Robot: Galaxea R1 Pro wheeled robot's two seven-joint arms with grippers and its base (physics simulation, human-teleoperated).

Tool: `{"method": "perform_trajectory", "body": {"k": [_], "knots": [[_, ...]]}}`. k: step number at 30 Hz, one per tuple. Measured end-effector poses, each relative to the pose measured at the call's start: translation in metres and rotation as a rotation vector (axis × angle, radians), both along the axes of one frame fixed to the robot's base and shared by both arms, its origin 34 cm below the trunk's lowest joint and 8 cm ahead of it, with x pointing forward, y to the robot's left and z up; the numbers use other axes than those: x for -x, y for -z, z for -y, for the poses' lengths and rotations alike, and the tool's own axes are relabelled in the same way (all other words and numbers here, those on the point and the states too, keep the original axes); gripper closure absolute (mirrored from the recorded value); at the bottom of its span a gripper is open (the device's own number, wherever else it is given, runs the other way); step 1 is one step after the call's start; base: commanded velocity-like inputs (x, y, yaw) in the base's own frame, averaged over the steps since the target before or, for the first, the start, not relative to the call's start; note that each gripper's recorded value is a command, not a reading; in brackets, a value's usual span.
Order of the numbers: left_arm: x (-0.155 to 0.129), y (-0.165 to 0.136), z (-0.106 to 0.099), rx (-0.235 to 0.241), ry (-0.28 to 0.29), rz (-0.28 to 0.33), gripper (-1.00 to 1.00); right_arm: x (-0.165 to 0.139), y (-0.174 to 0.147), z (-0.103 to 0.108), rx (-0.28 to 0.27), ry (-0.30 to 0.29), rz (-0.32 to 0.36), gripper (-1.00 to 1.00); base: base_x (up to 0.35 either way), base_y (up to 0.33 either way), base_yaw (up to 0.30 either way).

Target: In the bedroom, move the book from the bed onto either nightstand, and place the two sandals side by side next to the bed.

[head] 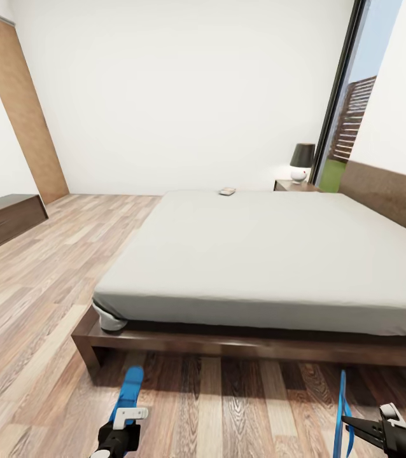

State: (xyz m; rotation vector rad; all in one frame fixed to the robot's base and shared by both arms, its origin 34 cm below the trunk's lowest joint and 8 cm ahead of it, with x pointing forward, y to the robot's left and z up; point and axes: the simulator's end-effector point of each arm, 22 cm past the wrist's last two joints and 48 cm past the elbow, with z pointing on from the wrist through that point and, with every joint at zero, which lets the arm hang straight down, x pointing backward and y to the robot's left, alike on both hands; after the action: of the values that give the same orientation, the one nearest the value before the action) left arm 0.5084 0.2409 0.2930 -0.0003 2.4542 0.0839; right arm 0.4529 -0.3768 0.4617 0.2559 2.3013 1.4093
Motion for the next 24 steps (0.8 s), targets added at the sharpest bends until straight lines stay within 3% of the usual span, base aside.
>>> {"method": "perform_trajectory", "body": {"k": [10, 13, 24], "knots": [[0.006, 0.022, 0.000, -0.001, -0.001, 0.000, 1.00, 0.006, 0.023, 0.000, 0.001, 0.001, 0.000, 1.00, 0.000, 0.000, 0.000], [0.011, 0.025, -0.014, -0.013, -0.040, -0.002, 1.00, 0.005, 0.023, -0.001, 0.005, -0.003, 0.006, 1.00, 0.000, 0.000, 0.000], [-0.007, 0.010, -0.016, 0.006, -0.062, 0.082, 1.00, 0.005, 0.023, -0.001, 0.003, -0.002, 0.005, 1.00, 0.000, 0.000, 0.000]]}}
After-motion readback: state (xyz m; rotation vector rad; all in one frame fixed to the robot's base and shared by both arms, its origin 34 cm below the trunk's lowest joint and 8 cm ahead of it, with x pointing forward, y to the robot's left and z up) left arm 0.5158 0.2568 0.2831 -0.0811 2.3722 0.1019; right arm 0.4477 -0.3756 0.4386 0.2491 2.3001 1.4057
